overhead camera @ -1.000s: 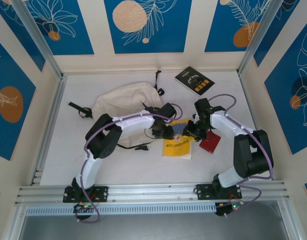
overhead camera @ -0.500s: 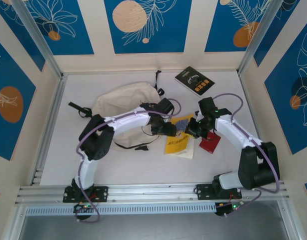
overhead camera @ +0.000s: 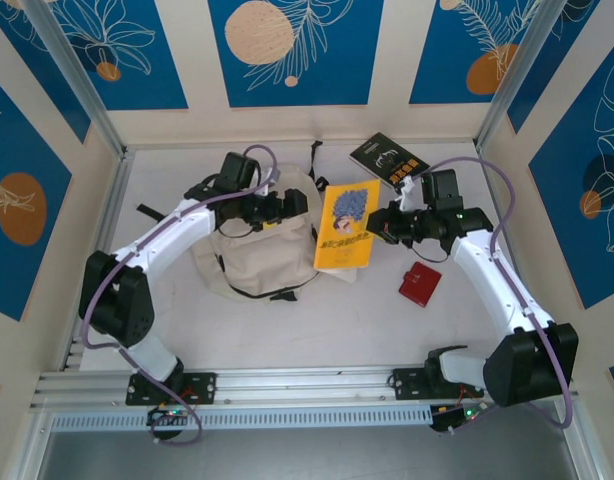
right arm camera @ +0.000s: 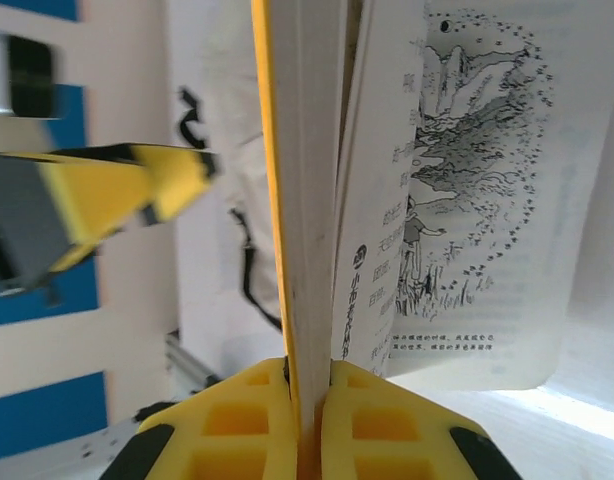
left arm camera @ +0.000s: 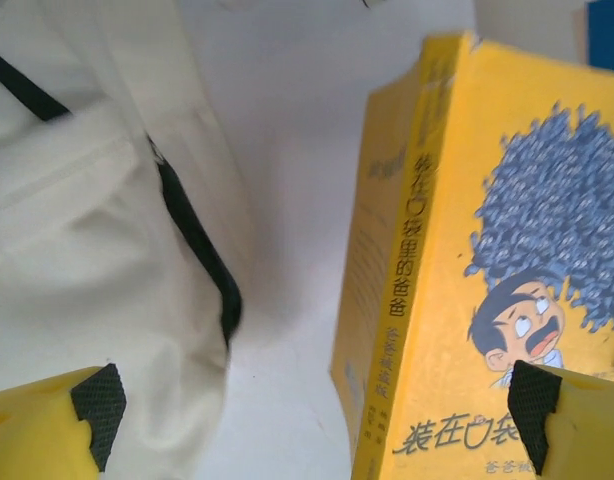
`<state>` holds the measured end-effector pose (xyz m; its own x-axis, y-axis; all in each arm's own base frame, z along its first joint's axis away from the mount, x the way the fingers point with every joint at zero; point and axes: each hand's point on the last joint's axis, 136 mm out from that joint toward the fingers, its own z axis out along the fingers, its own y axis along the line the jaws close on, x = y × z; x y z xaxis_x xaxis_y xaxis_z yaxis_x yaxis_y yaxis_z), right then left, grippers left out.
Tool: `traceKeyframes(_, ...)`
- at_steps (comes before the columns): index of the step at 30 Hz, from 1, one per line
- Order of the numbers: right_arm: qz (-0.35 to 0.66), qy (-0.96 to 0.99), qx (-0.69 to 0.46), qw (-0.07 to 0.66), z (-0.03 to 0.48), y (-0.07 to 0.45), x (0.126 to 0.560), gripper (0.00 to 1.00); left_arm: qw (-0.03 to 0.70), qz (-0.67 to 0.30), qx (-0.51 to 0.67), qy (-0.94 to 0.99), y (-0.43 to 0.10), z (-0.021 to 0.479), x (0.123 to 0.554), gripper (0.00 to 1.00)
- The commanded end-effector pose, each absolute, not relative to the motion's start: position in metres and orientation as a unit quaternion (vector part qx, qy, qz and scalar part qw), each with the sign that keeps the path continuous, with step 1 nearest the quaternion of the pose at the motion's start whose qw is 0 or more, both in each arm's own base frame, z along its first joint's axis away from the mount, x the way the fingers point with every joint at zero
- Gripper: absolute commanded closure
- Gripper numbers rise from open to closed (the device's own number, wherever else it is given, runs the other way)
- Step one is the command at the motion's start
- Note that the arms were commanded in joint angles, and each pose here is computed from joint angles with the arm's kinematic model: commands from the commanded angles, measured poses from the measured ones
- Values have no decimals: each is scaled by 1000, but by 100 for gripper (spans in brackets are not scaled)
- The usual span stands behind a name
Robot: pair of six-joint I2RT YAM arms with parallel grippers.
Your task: Pack the student bag
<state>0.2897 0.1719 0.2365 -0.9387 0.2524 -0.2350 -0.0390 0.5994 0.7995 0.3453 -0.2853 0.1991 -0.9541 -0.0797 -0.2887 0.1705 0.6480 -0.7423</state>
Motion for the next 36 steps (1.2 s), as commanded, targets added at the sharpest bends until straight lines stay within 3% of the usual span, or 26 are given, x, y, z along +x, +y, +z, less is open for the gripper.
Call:
traceKeyframes(1, 540, 826, -11, 162, 286, 201, 288, 99, 142, -529, 62, 834, -301, 248, 329, 0)
traceKeyframes(11, 605, 786, -45, 117, 302, 224, 292, 99, 116, -580, 65, 804, -310, 253, 327, 1)
traceKeyframes(16, 613, 782, -43, 106, 297, 227, 292, 99, 114, -595, 68, 793, -315, 258, 330, 8)
traceKeyframes(23, 602, 791, -28, 103, 282, 222, 292, 95, 125, -603, 71, 784, -312, 272, 329, 58)
traceKeyframes(24, 595, 797, -22, 104, 278, 220, 292, 90, 127, -602, 64, 786, -309, 272, 330, 67)
traceKeyframes(26, 569, 814, -9, 113, 268, 214, 291, 70, 134, -603, 50, 785, -302, 274, 333, 82)
traceKeyframes(28, 518, 845, 27, 130, 253, 199, 292, 48, 145, -597, 30, 788, -290, 275, 337, 91)
traceKeyframes(30, 488, 857, 56, 154, 245, 186, 294, 33, 156, -591, 15, 791, -279, 278, 340, 98)
traceKeyframes(33, 491, 849, 97, 170, 240, 180, 293, 23, 178, -579, -7, 796, -265, 285, 345, 100)
traceKeyframes(36, 508, 832, 137, 174, 237, 184, 292, 19, 210, -564, -35, 798, -255, 294, 356, 100)
